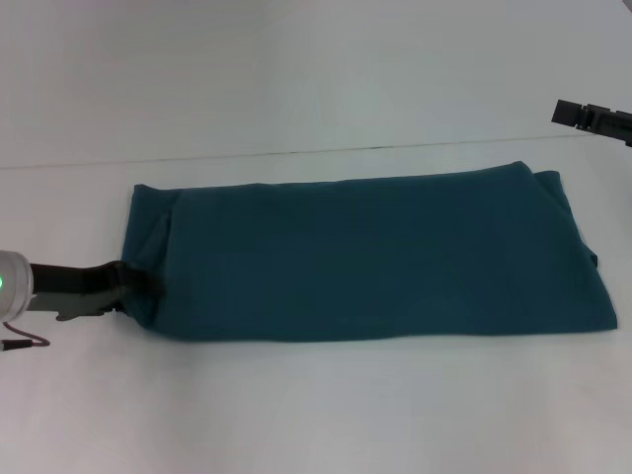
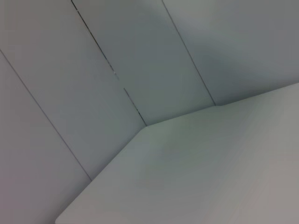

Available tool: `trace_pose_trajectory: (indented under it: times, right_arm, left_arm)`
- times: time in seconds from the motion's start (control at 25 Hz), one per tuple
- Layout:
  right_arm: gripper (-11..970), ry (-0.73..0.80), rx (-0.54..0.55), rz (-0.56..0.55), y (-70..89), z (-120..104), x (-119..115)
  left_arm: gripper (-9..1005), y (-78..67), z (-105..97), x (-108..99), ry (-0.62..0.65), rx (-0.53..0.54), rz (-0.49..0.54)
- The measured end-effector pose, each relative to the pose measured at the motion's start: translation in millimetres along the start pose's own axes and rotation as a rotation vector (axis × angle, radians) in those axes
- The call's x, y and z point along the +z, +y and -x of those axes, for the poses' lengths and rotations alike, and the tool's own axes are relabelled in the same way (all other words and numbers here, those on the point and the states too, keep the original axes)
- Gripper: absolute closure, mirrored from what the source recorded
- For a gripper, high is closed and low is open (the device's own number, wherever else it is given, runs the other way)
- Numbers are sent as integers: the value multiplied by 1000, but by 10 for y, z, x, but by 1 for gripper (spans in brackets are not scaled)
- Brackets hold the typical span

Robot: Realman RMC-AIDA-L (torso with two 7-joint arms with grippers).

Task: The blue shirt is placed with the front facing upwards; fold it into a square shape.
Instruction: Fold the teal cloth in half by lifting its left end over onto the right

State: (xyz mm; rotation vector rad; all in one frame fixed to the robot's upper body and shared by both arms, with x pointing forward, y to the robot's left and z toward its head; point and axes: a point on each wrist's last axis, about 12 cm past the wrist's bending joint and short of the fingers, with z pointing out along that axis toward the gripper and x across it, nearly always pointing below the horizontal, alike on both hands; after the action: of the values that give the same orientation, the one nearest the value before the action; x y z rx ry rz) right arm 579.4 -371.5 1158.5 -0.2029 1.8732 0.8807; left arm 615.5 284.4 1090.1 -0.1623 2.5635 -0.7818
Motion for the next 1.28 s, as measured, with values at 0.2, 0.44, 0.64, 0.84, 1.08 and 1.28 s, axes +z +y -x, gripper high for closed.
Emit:
trace_pose_trajectory:
  times: [0.2, 0.44, 0.64, 0.84, 1.08, 1.28]
  right_arm:
    - [49, -2, -1, 1, 3, 6, 10]
    - [50, -3, -4, -2, 2, 6, 13]
    - [50, -3, -5, 0, 7, 6, 23]
    - [49, -4, -4, -1, 4, 1, 21]
    - [49, -3, 5, -2, -3, -33, 21]
    - [49, -3, 14, 2, 9, -71, 40]
  left_arm:
    - [490, 8, 2, -4, -4, 20, 4]
    - [763, 6, 3, 10, -4, 38, 14]
    - [834, 12, 3, 16, -7, 50, 21]
    - [905, 30, -4, 8, -9, 54, 25]
    - [918, 97, -49, -36, -20, 53, 29]
    - [927, 135, -92, -79, -38, 68, 29]
